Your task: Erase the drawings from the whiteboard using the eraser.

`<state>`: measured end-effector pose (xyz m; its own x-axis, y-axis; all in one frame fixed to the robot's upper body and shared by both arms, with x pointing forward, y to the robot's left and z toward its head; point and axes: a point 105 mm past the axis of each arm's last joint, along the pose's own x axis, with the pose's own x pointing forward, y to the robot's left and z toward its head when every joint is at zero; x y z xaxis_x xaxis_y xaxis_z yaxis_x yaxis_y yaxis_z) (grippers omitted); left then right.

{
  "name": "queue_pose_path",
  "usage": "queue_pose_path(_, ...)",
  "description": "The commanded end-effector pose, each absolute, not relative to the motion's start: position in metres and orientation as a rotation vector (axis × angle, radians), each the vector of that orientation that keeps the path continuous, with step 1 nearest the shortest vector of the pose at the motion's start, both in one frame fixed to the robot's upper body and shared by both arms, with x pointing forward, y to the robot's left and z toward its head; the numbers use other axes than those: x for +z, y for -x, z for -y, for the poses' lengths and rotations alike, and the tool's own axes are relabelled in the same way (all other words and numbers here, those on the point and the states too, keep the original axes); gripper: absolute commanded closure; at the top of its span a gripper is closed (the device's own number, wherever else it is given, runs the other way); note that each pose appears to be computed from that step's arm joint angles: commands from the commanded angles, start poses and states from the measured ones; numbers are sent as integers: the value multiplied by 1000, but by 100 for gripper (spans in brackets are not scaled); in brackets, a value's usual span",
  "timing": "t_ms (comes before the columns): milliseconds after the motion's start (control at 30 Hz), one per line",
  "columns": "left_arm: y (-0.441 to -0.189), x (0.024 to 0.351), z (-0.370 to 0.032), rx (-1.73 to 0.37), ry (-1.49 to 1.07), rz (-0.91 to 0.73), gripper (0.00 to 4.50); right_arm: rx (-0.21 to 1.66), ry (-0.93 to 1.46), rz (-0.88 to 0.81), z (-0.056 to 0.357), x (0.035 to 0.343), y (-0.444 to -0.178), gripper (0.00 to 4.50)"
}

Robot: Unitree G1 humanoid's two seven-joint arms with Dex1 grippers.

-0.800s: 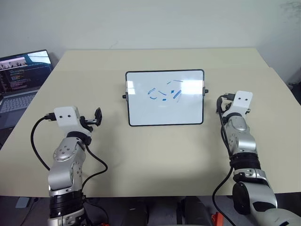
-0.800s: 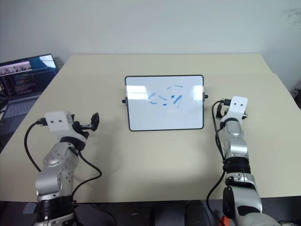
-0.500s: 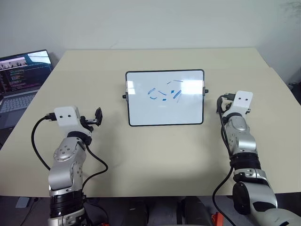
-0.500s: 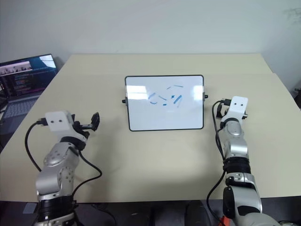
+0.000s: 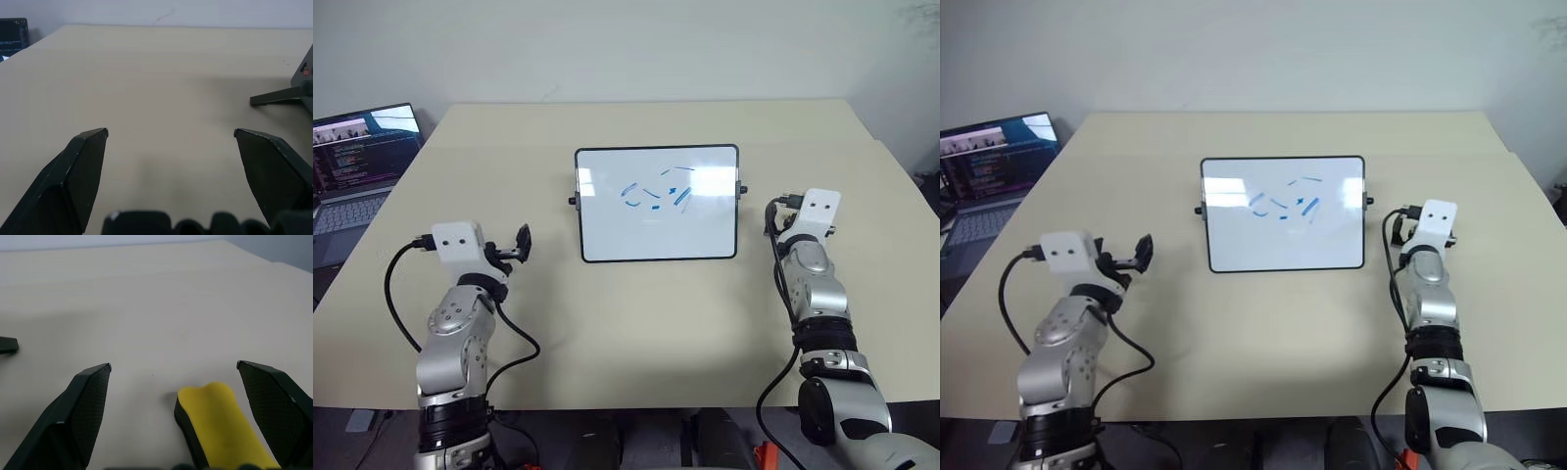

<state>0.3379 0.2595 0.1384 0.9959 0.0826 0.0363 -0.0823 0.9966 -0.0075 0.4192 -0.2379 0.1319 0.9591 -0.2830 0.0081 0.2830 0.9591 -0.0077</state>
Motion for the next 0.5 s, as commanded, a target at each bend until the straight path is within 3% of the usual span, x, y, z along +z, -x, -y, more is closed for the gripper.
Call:
queue_pose_path(33,-340,151,-260,57,-13,74,0,-301,13,85,242,157,-417,1)
queue_pose_path(267,-341,151,-256,16,-19,68,0,-300,17,80,243,160,-414,1)
queue_pose_path(500,-320,198,-205,-438,-69,64,0,-292,125,-66,285,182,-409,1)
